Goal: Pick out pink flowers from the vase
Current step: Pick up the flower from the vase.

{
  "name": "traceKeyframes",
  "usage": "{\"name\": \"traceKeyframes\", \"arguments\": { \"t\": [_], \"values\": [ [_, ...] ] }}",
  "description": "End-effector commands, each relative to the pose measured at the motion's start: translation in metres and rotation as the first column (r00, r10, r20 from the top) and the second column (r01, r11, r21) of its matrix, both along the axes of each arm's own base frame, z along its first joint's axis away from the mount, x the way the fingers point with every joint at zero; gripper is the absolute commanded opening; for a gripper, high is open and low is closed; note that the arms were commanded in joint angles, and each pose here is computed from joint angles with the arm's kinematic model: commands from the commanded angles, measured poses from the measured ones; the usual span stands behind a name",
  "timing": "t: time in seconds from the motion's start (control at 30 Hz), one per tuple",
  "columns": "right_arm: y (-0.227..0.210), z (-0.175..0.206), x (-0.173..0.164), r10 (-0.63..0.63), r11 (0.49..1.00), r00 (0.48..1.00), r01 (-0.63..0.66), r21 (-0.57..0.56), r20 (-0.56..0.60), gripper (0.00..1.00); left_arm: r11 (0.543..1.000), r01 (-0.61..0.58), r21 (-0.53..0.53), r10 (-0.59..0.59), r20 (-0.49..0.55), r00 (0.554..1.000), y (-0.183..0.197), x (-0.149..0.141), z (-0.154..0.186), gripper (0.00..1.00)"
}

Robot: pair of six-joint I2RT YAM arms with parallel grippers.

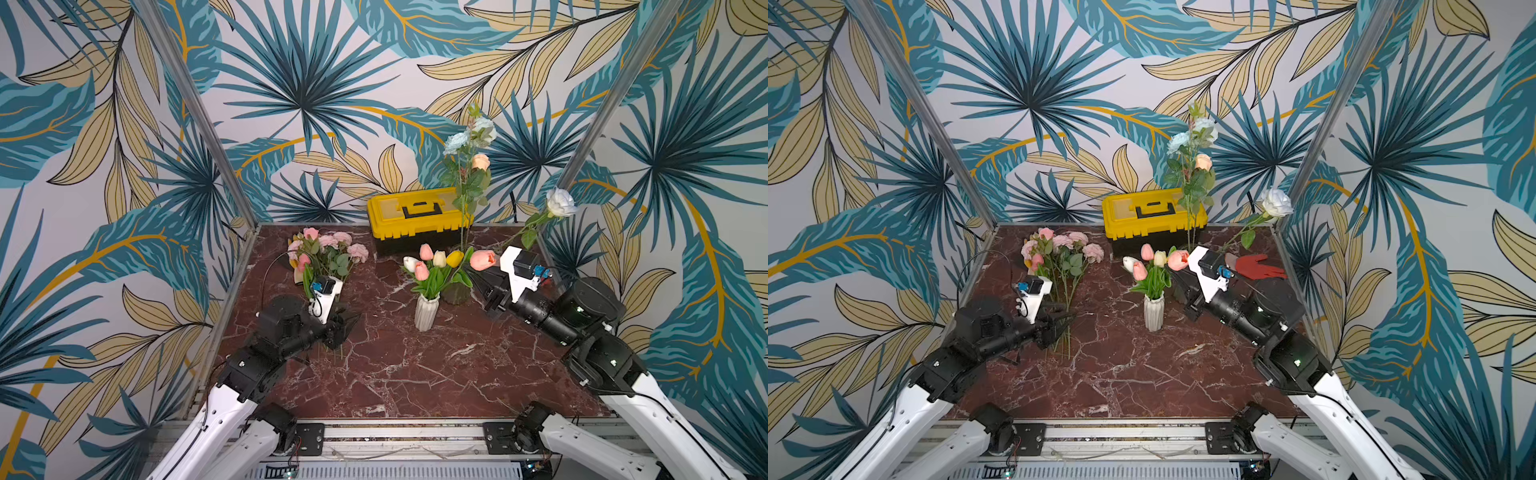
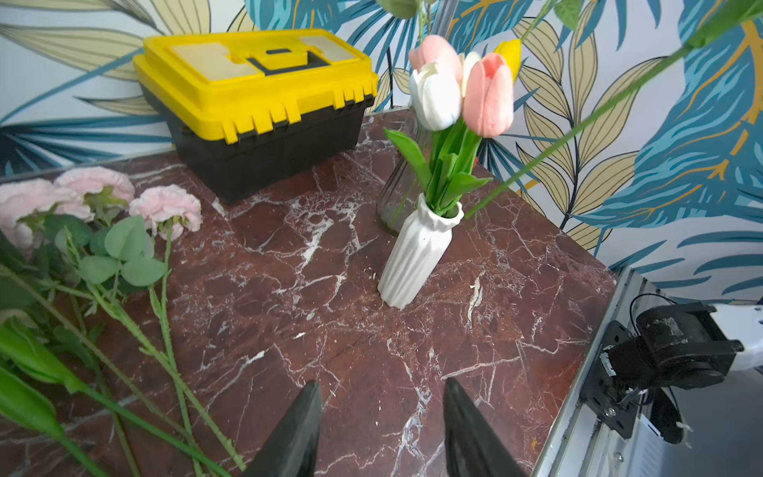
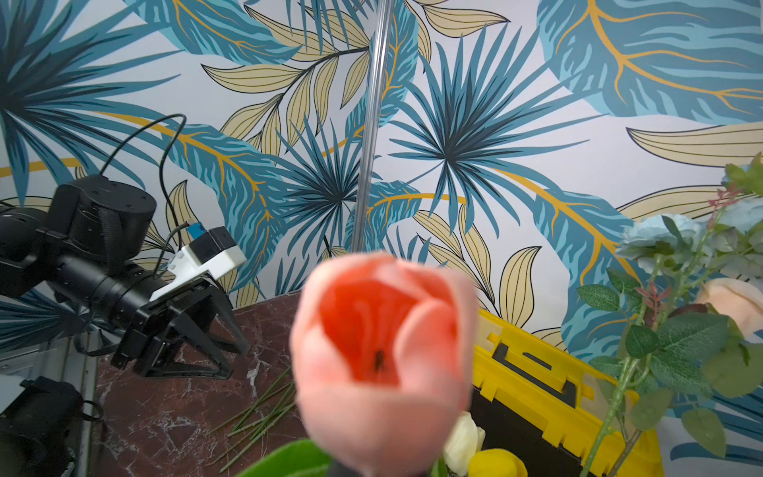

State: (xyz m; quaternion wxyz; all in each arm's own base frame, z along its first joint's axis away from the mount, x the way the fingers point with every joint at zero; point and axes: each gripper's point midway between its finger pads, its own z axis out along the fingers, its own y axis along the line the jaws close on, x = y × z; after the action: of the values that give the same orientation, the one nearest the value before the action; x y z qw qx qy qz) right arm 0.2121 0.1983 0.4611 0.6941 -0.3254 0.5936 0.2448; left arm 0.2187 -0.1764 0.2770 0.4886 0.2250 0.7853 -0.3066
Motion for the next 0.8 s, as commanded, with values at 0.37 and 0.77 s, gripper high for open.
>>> {"name": "traceKeyframes", "arguments": {
  "t": [0.37,0.77],
  "values": [
    [0.023,0.015,-0.015,0.179,0.983,0.979,-0.174,0.054,-0.097,0.00,0.959,0.283,0.004,-0.268,0.327,0.906,-0.031,-0.025,0.061,0.54],
    [0.048,0.014,-0.003,0.288,0.944,0.951,-0.262,0.200,-0.114,0.00,0.883,0.469,-0.008,-0.445,0.300,0.844,-0.073,-0.027,0.062,0.57]
  ]
}}
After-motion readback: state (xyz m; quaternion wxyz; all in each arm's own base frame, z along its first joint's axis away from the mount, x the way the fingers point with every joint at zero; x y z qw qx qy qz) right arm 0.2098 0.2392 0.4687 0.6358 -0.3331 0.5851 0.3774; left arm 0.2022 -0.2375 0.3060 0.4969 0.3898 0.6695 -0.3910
